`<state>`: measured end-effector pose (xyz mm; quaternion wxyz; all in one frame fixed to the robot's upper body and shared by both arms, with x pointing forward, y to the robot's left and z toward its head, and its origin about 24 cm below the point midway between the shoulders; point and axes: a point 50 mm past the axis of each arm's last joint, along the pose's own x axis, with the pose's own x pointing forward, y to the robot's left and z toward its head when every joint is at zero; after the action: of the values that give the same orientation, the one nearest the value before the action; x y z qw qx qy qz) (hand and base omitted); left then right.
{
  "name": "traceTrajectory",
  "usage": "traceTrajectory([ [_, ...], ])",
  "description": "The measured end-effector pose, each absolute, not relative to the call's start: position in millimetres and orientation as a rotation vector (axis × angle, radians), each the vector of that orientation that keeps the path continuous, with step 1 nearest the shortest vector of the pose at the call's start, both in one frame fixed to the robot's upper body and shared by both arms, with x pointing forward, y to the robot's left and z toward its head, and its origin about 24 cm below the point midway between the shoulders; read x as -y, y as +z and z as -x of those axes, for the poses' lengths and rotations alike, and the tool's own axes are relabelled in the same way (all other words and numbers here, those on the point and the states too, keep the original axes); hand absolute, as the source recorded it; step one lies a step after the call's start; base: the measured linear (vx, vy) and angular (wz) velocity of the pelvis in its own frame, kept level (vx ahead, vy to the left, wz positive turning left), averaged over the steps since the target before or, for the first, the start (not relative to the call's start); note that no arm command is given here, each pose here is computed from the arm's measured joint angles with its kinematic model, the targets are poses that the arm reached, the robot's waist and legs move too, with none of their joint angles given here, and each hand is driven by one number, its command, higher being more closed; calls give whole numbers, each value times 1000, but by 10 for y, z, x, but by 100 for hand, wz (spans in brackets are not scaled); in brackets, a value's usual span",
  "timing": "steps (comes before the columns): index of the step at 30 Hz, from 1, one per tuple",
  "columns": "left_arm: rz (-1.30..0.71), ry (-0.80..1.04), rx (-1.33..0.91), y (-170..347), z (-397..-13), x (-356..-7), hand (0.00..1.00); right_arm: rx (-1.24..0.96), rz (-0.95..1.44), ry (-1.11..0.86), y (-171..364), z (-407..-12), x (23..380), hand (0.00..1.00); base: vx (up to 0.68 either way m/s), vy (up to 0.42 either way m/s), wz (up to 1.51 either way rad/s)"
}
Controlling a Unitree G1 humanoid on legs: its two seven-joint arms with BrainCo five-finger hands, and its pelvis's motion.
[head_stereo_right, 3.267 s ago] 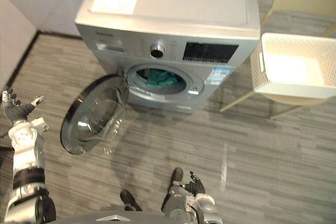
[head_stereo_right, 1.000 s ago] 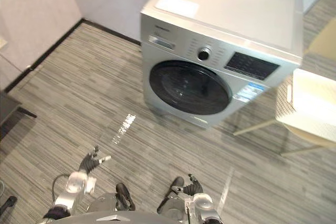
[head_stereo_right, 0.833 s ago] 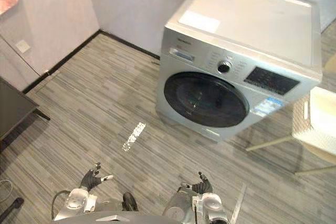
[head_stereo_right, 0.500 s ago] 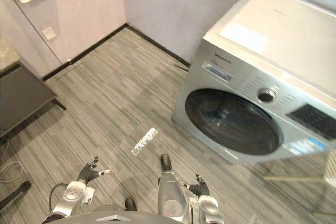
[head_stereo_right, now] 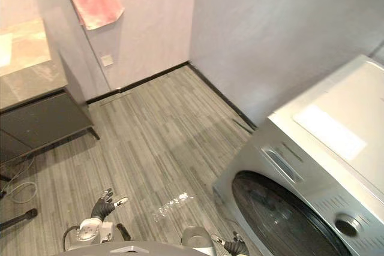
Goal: Pick up the laundry basket with both hands and put the clothes into the washing machine.
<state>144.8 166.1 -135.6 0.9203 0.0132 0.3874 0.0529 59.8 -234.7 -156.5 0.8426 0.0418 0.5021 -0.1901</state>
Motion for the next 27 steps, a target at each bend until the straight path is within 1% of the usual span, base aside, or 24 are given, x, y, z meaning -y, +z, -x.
traceTrajectory([
  [1, -41, 92, -811, -1376, -1426, -1658, 0, -1064, -91, -418, -1565, -584, 2380, 0, 236, 201, 42],
  [5, -78, 105, -841, -1405, -1360, -1799, 0, -1086, -115, -394, -1606, -587, 2263, 0, 213, 156, 45],
  [6, -89, 119, -861, -1425, -1302, -1873, 0, -1085, -117, -393, -1608, -590, 2254, 0, 231, 157, 6],
  [7, -81, 128, -898, -1469, -1192, -1884, 0, -1088, -118, -397, -1609, -573, 2258, 0, 186, 151, 6],
  [8, -76, 126, -906, -1478, -1177, -1878, 0, -1086, -117, -399, -1607, -569, 2267, 0, 138, 142, 6],
  [11, -82, 106, -926, -1495, -1145, -1914, 0, -1048, -99, -368, -1582, -706, 2262, 0, 175, 108, 7],
  [14, -113, 75, -946, -1509, -1120, -1929, 0, -1018, -46, -287, -1554, -870, 2215, 0, 146, -10, -11],
  [16, -114, 52, -932, -1494, -1184, -1903, 0, -975, 10, -209, -1505, -1041, 2178, 0, 122, -105, -22],
  [17, -113, 45, -925, -1487, -1209, -1897, 0, -973, 25, -194, -1500, -1053, 2179, 0, 111, -132, -10],
  [19, -125, 32, -923, -1481, -1247, -1902, 0, -985, 45, -163, -1512, -1040, 2148, 0, 152, -202, 6],
  [21, -94, 8, -919, -1493, -1249, -1756, 0, -999, 69, -166, -1513, -1002, 2214, 0, 167, -169, -5],
  [23, -73, 2, -914, -1494, -1259, -1680, 0, -1022, 80, -173, -1526, -949, 2268, 0, 181, -139, -5],
  [27, -68, 29, -910, -1488, -1264, -1721, 0, -1065, 78, -181, -1563, -834, 2283, 0, 157, -108, 0],
])
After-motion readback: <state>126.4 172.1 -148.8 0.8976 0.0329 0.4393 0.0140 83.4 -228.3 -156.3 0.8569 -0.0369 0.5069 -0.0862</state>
